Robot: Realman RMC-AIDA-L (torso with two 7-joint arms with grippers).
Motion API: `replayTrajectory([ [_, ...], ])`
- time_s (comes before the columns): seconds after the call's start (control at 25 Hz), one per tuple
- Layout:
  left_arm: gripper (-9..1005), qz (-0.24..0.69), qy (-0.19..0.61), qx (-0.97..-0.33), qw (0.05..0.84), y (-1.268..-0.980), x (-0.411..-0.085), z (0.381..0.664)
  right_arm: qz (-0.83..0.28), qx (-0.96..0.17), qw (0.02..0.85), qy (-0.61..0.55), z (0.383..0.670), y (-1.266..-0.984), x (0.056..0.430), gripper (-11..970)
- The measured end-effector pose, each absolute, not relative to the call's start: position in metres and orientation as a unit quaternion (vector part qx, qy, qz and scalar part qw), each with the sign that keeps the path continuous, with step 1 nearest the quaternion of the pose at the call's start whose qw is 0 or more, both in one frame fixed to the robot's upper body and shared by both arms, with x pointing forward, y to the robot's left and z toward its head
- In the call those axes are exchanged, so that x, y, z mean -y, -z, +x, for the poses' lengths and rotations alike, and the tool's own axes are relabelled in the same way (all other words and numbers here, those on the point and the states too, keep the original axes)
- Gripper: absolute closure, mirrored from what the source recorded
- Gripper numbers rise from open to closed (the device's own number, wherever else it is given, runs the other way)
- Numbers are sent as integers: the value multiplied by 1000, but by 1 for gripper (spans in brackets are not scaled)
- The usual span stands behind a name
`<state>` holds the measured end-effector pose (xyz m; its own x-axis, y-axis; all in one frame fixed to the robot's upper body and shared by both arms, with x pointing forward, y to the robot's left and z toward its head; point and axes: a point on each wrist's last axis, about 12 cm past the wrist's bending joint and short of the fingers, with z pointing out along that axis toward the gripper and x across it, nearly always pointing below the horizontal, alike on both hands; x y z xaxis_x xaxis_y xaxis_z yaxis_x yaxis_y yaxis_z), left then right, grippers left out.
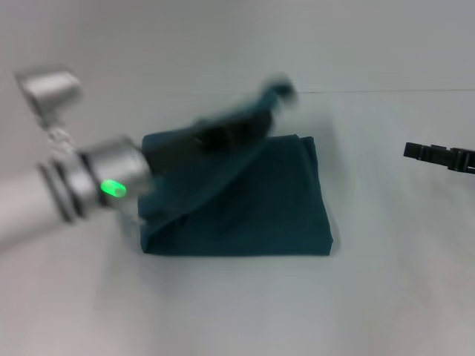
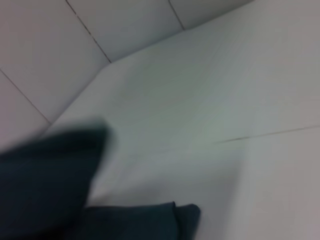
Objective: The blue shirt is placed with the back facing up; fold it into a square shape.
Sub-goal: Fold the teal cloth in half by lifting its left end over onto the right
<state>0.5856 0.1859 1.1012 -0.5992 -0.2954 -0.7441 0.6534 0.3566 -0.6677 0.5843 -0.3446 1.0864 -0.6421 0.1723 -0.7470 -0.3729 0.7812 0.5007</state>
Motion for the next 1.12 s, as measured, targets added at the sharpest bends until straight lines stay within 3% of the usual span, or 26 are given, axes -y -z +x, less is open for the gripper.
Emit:
replayTrajectory([
  [0.24, 938, 66, 493, -739, 455, -1038, -125, 557, -77, -851, 415, -311, 586, -1088, 348, 162],
  [0.36, 933, 89, 471, -737, 477, -1032, -107, 541, -85, -853, 416, -304, 588, -1089, 348, 162],
  [0.48, 832, 124, 479, -718, 489, -1033, -97, 527, -89, -854, 416, -300, 590, -1090, 346, 163],
  [0.6, 731, 136, 516, -681, 502, -1039, -101, 516, -88, -854, 417, -300, 592, -1090, 344, 163],
  [0.68, 527, 140, 525, -668, 509, -1042, -104, 514, -84, -855, 414, -301, 592, -1089, 344, 163],
  [1.12, 342, 124, 497, -657, 553, -1043, -174, 526, -41, -873, 365, -320, 604, -1092, 330, 163],
])
